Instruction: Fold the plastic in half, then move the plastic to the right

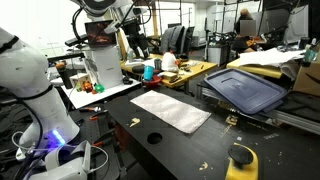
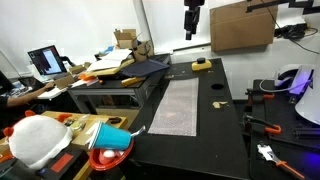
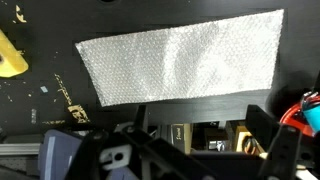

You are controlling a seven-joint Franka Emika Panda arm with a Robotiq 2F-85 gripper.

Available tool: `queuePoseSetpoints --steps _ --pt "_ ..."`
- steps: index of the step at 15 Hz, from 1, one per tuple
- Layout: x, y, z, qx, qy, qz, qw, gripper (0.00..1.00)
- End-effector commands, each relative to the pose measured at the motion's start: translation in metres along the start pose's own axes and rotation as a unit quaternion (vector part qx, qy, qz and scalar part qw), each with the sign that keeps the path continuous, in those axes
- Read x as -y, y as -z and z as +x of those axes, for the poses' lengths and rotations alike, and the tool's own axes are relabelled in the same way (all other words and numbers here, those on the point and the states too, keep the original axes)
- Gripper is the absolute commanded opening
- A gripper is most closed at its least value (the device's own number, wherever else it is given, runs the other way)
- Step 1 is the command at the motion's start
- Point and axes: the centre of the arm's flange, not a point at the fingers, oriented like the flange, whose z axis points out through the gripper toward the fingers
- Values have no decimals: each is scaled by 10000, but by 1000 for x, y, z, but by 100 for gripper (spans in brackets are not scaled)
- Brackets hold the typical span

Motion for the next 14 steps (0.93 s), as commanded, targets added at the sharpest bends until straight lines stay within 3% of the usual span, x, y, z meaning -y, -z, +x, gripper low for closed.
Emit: queuePoseSetpoints --steps 1,6,14 --pt "-1 -2 -3 -28 -11 50 10000 100" --pt "2 -21 -23 -125 -46 -1 9999 100" --pt "9 -73 -65 -943 -15 -134 9955 100"
